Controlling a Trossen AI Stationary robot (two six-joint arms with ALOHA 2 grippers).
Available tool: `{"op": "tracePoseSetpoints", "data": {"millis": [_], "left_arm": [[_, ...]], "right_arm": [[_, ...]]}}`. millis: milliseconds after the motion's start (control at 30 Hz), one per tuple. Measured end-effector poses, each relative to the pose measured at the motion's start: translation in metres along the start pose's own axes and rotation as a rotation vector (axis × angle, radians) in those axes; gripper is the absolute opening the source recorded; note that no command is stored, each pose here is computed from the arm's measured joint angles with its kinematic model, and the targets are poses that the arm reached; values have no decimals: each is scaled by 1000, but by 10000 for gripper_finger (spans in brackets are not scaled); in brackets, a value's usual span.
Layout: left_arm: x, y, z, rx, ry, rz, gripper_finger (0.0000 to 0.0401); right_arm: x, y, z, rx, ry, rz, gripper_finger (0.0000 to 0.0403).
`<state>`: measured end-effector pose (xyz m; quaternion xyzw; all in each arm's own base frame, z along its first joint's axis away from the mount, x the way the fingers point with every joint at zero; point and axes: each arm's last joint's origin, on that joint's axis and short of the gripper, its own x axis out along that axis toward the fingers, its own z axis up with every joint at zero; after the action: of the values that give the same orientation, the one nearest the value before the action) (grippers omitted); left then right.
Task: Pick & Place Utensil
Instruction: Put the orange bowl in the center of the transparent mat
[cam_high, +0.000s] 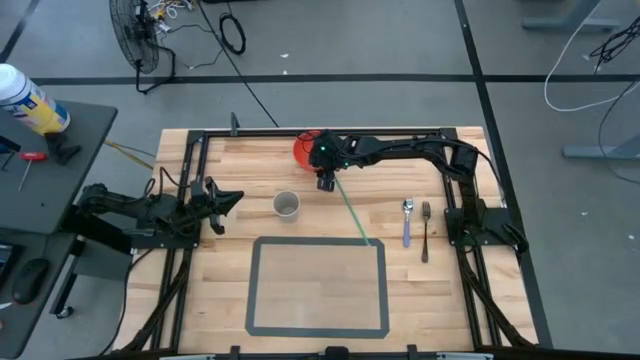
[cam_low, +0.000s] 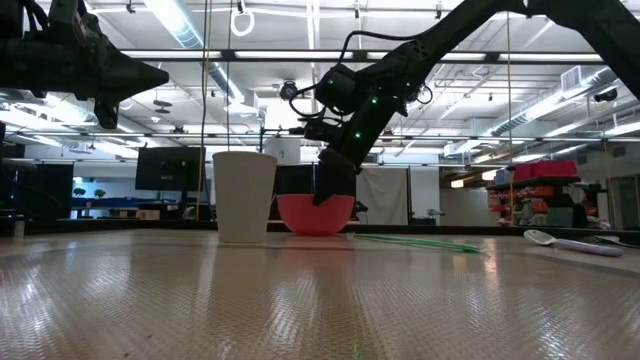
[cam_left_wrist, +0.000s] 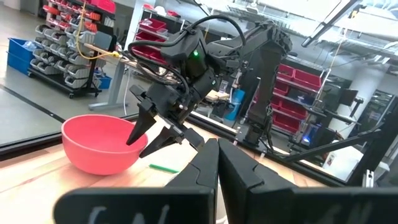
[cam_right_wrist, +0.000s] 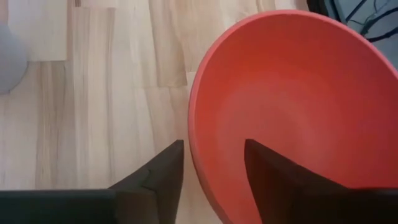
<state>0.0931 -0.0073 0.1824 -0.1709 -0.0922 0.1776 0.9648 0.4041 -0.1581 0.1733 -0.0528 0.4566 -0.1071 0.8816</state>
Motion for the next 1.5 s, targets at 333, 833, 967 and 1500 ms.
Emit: {"op": "tracePoseSetpoints", "data": {"millis": [333, 833, 967, 1500], "left_arm": [[0, -1, 0, -19, 7, -23, 14], [0, -1, -2, -5, 27, -50, 14], [0, -1, 2, -12, -6, -36, 14], [0, 1, 2, 59, -25, 37, 14]], "right_arm": [[1, 1, 0, 8, 0, 9, 106], [1, 1, 0, 29, 0, 9, 28], [0, 0, 0, 27, 5, -15, 8], [-117, 79, 27, -29, 12, -58, 11]]}}
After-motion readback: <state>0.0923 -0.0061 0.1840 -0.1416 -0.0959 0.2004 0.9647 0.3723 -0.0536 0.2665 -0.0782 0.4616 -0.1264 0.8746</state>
